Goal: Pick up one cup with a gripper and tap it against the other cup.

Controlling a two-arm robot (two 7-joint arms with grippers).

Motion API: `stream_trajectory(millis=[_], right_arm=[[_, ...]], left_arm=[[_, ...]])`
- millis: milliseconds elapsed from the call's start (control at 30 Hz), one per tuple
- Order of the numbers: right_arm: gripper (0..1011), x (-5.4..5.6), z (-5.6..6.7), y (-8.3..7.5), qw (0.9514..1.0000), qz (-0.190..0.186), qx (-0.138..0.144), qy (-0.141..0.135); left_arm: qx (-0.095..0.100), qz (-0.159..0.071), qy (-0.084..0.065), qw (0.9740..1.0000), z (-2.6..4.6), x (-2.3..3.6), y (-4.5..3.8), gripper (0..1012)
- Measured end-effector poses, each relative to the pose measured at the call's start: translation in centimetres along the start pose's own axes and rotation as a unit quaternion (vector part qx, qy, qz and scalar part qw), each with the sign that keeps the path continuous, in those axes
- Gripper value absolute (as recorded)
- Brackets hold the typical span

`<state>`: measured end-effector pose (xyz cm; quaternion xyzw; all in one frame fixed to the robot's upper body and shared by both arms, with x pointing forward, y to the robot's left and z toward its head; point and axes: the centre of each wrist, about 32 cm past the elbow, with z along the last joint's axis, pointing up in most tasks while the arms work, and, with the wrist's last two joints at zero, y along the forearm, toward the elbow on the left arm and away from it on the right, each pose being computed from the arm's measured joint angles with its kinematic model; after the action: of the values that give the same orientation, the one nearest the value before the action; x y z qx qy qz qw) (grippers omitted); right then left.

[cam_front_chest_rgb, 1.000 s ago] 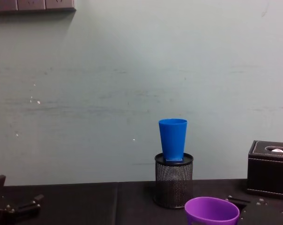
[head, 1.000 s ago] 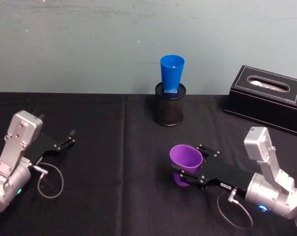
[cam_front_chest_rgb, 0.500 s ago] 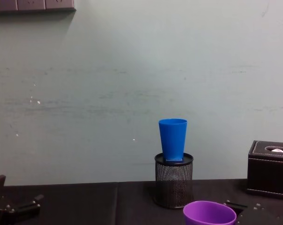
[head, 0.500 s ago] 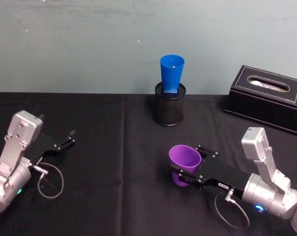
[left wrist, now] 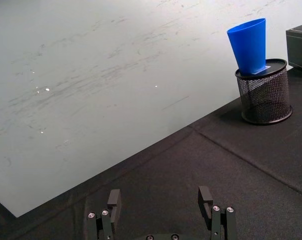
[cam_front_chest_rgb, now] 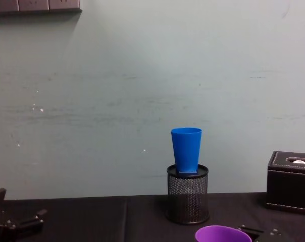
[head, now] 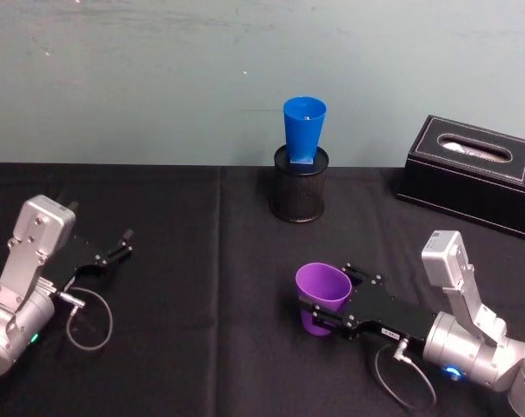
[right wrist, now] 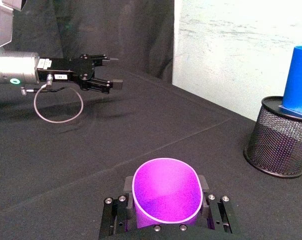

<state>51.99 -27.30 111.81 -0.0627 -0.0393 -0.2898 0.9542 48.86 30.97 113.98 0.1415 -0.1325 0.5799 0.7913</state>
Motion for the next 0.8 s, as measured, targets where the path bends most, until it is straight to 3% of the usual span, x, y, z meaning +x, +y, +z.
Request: stream_trajectory(millis=[400,800], right_arm=[[724,-0.02,0.09,-0.01,1.0,0.0,0.001,-0.001],[1003,-0.04,0.09,-0.05,1.0,0.0,0.001,-0.001]], left_arm=[[0.0,0.0,0.0,1.0,0.0,0.0,0.0,1011],[0.0,0.0,0.0,1.0,0.0,0.0,0.0,1011]])
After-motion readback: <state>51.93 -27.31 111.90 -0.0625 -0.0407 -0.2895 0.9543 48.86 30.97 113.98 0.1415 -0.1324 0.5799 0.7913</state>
